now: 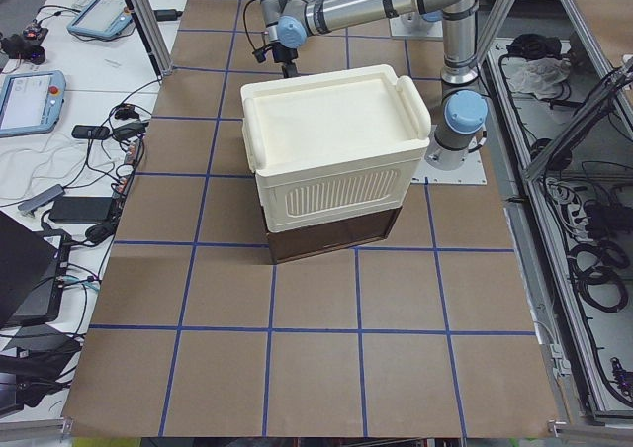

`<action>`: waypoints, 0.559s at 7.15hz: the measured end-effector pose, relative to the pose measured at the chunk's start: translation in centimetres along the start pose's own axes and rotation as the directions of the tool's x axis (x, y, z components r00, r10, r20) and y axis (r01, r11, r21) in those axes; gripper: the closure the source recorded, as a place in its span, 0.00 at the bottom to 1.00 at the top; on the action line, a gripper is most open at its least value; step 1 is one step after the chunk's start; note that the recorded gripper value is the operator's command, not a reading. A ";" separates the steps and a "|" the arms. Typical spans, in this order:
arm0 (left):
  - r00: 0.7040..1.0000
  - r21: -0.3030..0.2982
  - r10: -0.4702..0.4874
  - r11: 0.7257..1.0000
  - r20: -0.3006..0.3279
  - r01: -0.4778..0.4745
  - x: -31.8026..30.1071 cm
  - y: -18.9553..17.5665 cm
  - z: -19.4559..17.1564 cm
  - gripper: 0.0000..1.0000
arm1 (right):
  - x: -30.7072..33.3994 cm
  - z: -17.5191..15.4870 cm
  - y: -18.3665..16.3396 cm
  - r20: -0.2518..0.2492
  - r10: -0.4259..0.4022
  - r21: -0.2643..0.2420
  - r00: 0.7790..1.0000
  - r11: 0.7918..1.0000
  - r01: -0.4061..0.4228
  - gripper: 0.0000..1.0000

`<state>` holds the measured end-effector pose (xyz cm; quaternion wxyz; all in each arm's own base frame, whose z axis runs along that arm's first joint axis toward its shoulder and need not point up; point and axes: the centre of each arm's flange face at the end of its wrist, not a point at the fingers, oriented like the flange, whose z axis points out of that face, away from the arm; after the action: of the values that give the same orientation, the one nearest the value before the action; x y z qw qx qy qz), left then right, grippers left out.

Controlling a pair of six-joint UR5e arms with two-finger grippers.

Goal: Pull drawer sideways

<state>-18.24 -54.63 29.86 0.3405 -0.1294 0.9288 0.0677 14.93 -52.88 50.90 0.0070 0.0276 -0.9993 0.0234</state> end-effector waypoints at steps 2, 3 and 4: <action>0.995 0.025 -0.030 0.999 -0.098 0.032 -2.3 0.5 -3.6 0.00 | 0.0 0.0 0.0 0.000 0.000 0.000 1.000 1.000 0.000 0.00; 0.982 0.029 -0.049 0.998 -0.181 0.055 -3.7 0.8 -6.0 0.00 | 0.0 0.0 0.0 0.000 0.000 0.000 1.000 1.000 0.000 0.00; 0.961 0.030 -0.056 0.997 -0.270 0.067 -5.2 1.1 -8.4 0.00 | 0.0 0.0 0.0 0.000 0.000 0.000 1.000 1.000 0.000 0.00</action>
<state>-19.95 -54.33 39.68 0.2157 -0.1595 0.9631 0.0207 14.93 -52.88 50.90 0.0070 0.0274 -0.9993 0.0234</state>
